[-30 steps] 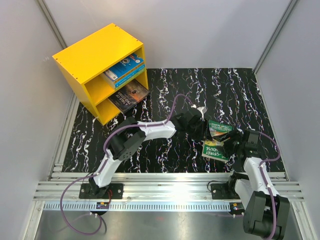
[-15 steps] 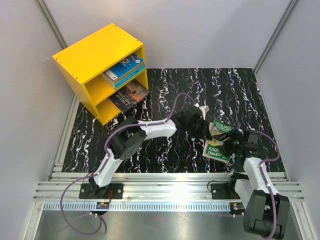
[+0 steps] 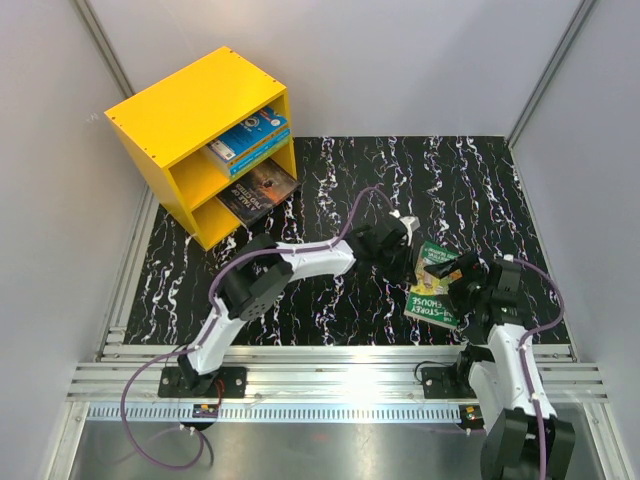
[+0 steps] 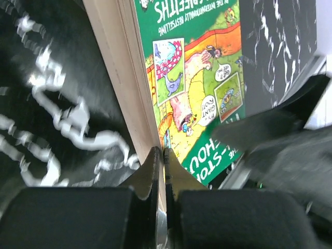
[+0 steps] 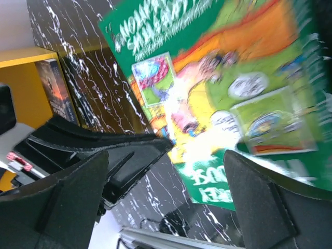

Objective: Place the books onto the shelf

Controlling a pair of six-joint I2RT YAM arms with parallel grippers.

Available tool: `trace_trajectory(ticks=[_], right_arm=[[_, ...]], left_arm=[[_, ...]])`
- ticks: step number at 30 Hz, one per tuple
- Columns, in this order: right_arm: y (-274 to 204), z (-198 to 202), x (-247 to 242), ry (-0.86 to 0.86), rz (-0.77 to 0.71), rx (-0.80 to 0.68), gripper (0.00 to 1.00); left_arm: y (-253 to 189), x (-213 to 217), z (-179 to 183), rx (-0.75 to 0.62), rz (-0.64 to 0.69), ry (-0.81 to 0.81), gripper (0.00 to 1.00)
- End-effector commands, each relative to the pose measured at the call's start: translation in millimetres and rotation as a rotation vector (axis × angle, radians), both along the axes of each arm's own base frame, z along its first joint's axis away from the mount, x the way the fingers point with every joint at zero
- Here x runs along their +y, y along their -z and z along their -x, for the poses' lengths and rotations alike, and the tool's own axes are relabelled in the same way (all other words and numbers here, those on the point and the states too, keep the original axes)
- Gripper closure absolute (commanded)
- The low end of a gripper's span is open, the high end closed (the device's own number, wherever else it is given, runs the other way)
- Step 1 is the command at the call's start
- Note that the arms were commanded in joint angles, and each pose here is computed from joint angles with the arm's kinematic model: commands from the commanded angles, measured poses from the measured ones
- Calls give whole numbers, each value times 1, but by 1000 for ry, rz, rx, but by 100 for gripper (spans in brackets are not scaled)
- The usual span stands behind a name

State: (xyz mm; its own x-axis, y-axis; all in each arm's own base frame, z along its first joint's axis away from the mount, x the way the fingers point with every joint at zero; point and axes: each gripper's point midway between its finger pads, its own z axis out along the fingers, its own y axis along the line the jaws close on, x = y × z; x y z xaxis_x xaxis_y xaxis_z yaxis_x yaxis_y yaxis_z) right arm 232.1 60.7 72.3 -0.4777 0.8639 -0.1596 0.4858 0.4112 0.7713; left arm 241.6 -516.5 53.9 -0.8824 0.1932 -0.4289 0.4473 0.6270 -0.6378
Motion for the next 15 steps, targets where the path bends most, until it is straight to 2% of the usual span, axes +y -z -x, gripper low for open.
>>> trace_trajectory(ticks=[1,7,12,15], right_arm=[[-12,12,-11,7,106,17,0],[-1,16,-6,-11,87,36,0],[9,10,5,-38,10,13,0],[19,11,16,-52,-68,-29,0]], left_arm=[[-43,28,-11,-72,43,2,100],[-94,69,-31,-123,102,-27,100],[-144,76,-31,-174,139,-2,100],[-155,73,-27,-160,170,9,100]])
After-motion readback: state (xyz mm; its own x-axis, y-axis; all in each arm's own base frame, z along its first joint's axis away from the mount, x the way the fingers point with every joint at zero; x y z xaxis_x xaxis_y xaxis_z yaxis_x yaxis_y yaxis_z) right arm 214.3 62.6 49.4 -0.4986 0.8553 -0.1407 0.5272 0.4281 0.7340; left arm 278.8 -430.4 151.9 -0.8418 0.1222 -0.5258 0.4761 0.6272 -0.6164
